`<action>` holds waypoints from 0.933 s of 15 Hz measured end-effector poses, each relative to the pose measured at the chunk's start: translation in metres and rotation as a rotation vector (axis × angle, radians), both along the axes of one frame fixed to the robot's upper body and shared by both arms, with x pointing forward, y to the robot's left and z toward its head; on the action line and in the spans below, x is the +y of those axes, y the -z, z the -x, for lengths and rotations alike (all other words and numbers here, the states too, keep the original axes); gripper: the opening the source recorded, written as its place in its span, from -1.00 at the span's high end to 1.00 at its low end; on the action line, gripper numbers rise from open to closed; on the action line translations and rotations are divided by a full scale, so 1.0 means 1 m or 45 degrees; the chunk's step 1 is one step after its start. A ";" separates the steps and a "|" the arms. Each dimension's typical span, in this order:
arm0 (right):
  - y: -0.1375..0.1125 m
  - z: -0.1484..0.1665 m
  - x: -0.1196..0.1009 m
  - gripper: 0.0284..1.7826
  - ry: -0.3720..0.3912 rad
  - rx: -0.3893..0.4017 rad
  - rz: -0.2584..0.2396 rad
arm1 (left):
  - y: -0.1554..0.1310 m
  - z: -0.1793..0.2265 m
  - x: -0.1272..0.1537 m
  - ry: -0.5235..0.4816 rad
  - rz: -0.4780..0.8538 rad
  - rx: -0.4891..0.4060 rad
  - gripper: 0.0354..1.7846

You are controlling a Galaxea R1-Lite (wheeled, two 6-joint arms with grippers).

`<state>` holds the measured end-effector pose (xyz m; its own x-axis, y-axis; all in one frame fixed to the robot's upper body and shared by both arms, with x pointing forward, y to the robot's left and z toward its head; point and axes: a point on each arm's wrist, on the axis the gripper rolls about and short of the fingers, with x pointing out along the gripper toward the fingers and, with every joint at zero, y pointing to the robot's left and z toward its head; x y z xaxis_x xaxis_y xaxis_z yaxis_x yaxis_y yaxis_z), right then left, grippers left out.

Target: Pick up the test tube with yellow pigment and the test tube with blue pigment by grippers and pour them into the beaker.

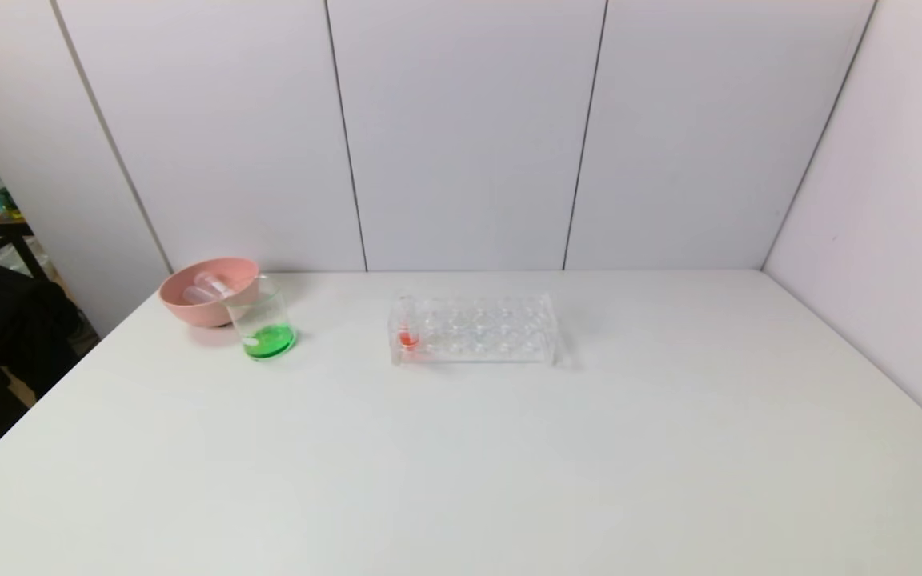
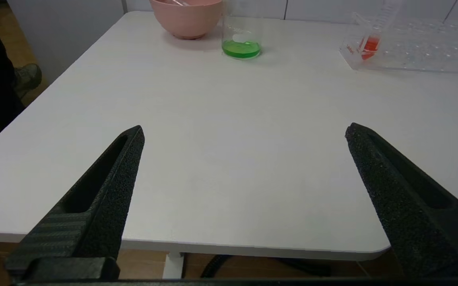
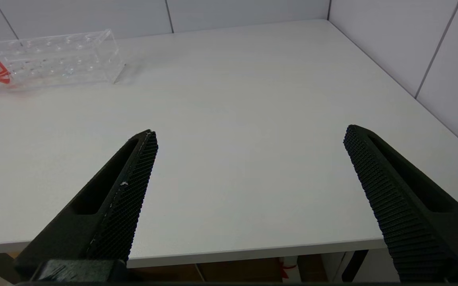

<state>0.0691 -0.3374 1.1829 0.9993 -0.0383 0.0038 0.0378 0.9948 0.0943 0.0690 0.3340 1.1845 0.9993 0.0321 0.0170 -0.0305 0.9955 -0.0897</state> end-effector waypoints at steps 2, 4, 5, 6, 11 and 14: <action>0.000 0.000 0.000 -0.92 0.000 0.000 -0.001 | 0.000 0.000 0.000 -0.001 0.002 0.002 -0.98; 0.000 0.000 0.000 -0.92 0.000 -0.001 -0.001 | 0.000 0.000 0.000 -0.001 0.002 0.002 -0.98; 0.000 0.000 0.000 -0.92 0.000 0.000 -0.001 | 0.000 0.000 0.000 -0.001 0.002 0.002 -0.98; 0.000 0.000 0.000 -0.92 0.000 -0.001 -0.001 | 0.000 0.000 0.000 -0.001 0.002 0.002 -0.98; 0.000 0.000 0.000 -0.92 0.000 0.000 -0.002 | 0.001 0.000 0.000 -0.001 0.002 0.003 -0.98; 0.000 0.000 0.000 -0.92 0.000 0.001 -0.002 | 0.001 0.000 0.000 -0.001 0.002 0.003 -0.98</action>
